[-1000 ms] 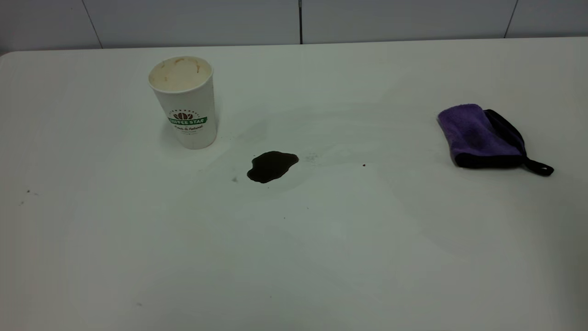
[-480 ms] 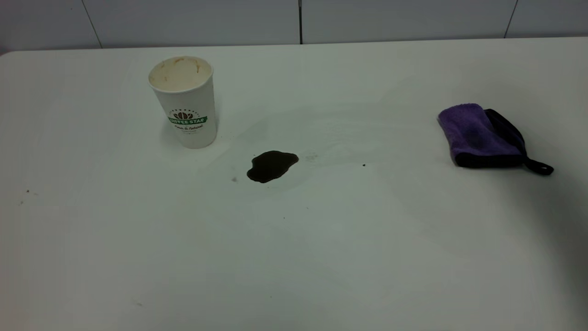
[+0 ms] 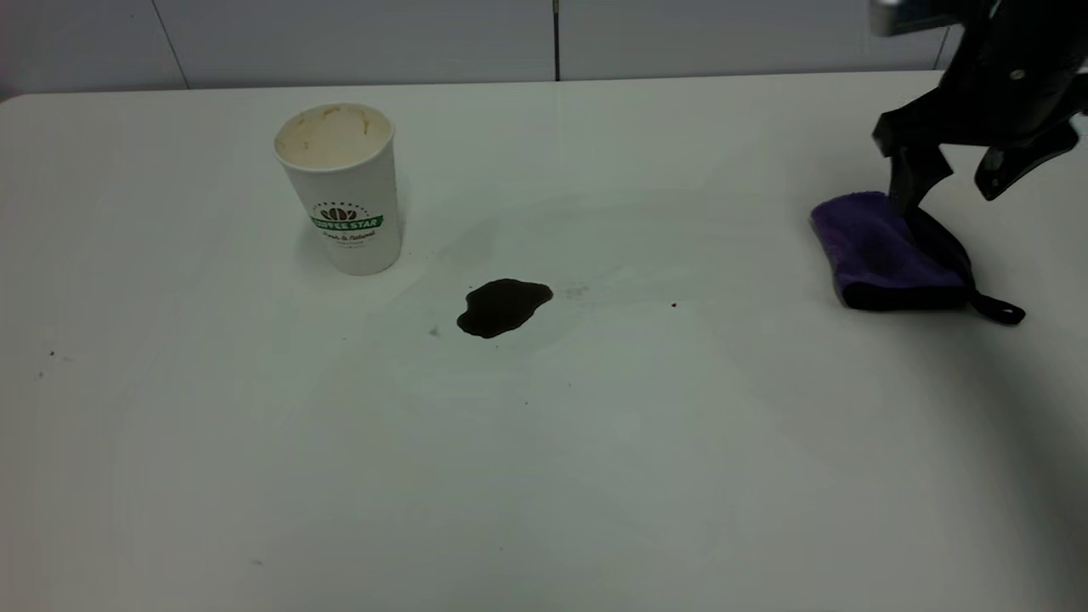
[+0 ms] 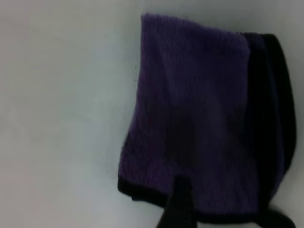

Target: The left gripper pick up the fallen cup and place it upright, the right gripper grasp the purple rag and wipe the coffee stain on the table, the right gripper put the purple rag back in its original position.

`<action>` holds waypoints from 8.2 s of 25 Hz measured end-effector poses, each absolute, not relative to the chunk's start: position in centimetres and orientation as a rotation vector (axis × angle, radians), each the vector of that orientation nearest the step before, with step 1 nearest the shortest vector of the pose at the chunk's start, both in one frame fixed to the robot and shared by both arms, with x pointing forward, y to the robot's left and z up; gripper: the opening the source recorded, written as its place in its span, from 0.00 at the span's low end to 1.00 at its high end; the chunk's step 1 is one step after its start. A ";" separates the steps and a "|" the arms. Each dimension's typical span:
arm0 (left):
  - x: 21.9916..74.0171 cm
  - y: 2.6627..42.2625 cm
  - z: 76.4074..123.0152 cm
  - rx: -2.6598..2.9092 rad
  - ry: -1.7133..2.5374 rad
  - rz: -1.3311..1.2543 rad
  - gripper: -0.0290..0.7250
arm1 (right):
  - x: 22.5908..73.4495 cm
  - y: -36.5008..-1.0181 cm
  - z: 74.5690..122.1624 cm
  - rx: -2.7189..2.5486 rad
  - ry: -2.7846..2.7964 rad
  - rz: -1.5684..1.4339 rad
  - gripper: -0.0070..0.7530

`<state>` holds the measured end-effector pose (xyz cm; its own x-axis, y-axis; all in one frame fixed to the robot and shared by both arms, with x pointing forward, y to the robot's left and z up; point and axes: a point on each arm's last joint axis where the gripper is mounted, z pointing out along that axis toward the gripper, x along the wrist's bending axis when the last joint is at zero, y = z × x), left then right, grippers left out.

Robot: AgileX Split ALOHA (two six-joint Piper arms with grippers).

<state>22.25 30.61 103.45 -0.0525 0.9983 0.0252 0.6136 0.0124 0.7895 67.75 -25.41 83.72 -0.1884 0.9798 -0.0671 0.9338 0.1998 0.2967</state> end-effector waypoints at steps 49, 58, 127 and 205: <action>22.2 30.6 103.5 1.658 1.723 0.870 0.61 | 61.8 3.0 80.1 1.269 2.659 0.824 0.09; 22.2 30.6 103.5 1.658 1.723 0.870 0.61 | 62.6 3.1 76.6 1.409 2.545 0.859 0.09; 22.2 30.6 103.5 1.656 1.724 0.869 0.61 | 72.1 -29.0 78.8 2.200 2.246 0.066 0.90; 22.2 30.6 103.5 1.656 1.724 0.869 0.61 | 23.2 -30.0 104.5 1.586 1.617 0.849 0.82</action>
<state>22.25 30.61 103.45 -0.0524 0.9983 0.0246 0.6136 0.0128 0.7895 23.24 -29.98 104.55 0.0025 0.9992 -0.0400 0.5347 0.0325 0.8444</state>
